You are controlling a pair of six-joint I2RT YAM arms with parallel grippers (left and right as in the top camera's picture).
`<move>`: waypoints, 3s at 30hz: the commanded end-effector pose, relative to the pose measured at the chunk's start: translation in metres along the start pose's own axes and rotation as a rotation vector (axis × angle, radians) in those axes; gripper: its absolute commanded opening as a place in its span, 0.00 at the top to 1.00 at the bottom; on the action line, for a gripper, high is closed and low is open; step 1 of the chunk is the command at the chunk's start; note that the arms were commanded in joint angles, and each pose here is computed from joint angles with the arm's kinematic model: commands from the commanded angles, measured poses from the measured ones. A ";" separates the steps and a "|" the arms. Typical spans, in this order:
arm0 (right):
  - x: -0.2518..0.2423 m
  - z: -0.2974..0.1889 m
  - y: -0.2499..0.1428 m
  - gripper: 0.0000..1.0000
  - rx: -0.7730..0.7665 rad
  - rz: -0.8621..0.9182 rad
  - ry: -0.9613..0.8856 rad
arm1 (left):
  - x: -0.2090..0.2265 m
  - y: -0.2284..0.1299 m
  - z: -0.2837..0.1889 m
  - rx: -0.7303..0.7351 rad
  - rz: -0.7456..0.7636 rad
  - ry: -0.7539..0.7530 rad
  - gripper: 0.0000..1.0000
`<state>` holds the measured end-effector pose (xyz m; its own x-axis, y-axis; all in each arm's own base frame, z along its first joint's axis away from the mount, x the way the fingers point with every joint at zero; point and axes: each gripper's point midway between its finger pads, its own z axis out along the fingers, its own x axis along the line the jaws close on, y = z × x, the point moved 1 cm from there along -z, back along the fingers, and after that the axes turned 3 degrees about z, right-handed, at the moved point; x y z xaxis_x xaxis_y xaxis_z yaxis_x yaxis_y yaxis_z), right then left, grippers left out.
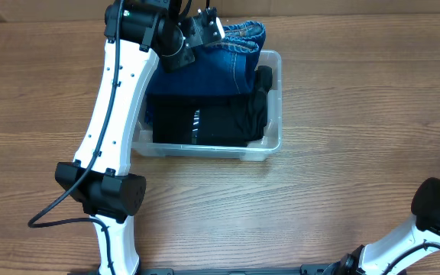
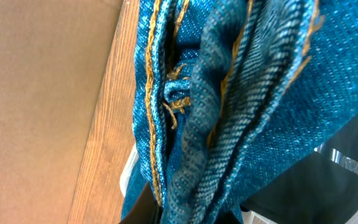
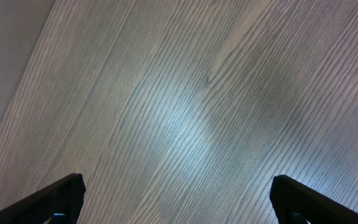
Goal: Pack container
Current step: 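Lower the jeans onto the black garments in the container, then press and spread the jeans flat inside the container with the left gripper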
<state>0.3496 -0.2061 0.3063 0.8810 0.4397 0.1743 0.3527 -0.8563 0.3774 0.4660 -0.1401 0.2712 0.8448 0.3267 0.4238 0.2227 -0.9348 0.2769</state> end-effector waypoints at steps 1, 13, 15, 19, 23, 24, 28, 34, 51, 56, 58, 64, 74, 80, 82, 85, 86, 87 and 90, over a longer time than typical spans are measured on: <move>0.000 -0.005 0.003 0.00 -0.017 0.003 0.008 | 0.002 0.015 -0.031 -0.063 -0.009 0.056 0.90; 0.000 -0.005 0.003 0.00 -0.017 0.003 0.008 | -0.046 0.018 -0.032 0.002 0.029 -0.091 0.91; 0.000 -0.005 0.003 0.00 -0.017 0.003 0.008 | -0.058 0.016 -0.033 0.026 -0.001 -0.128 0.86; 0.000 -0.005 0.003 0.00 -0.017 0.003 0.008 | -0.074 0.017 -0.035 0.053 -0.035 -0.172 0.87; 0.000 -0.005 0.003 0.00 -0.017 0.003 0.008 | -0.106 0.020 -0.043 0.037 -0.066 -0.325 0.89; 0.000 -0.005 0.003 0.00 -0.017 0.003 0.008 | -0.108 0.021 -0.043 0.036 -0.115 -0.335 0.89; 0.000 -0.005 0.003 0.00 -0.017 0.003 0.008 | -0.110 0.024 -0.044 0.040 -0.229 -0.350 0.88; 0.000 -0.005 0.003 0.00 -0.017 0.003 0.008 | -0.130 0.024 -0.033 0.058 -0.304 -0.456 0.88; 0.000 -0.005 0.003 0.00 -0.017 0.003 0.008 | -0.151 0.003 -0.001 0.167 -0.279 -0.516 0.45; 0.000 -0.005 0.003 0.00 -0.017 0.003 0.008 | -0.125 0.026 -0.037 0.065 -0.359 -0.428 0.50; 0.000 -0.005 0.003 0.00 -0.017 0.003 0.008 | -0.118 0.034 -0.054 0.018 -0.440 -0.399 0.50; 0.000 -0.005 0.003 0.00 -0.017 0.003 0.008 | -0.125 0.030 -0.052 0.093 -0.698 -0.421 0.85; 0.000 -0.005 0.003 0.00 -0.017 0.003 0.008 | -0.165 -0.020 -0.010 0.475 -0.924 -0.325 0.96; 0.000 -0.005 0.003 0.00 -0.017 0.003 0.008 | -0.161 -0.014 -0.046 0.406 -0.951 -0.190 0.96; 0.000 -0.005 0.003 0.00 -0.017 0.003 0.008 | -0.156 -0.018 -0.051 0.405 -0.983 -0.143 0.96; 0.000 -0.005 0.003 0.00 -0.017 0.003 0.008 | -0.151 -0.031 -0.049 0.448 -1.038 -0.053 0.96; 0.000 -0.005 0.003 0.00 -0.017 0.003 0.008 | -0.152 -0.037 -0.046 0.476 -1.057 -0.024 0.96; 0.000 -0.005 0.003 0.00 -0.017 0.003 0.008 | -0.156 -0.046 -0.040 0.522 -1.076 0.005 0.96; 0.000 -0.005 0.003 0.00 -0.017 0.003 0.008 | -0.164 -0.055 -0.018 0.561 -1.080 0.025 0.96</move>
<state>0.3495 -0.2060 0.3063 0.8811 0.4397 0.1741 0.3529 -0.8563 0.3771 0.3024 -0.1507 0.2230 0.1642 0.9752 0.1487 0.9808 -0.1775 0.0812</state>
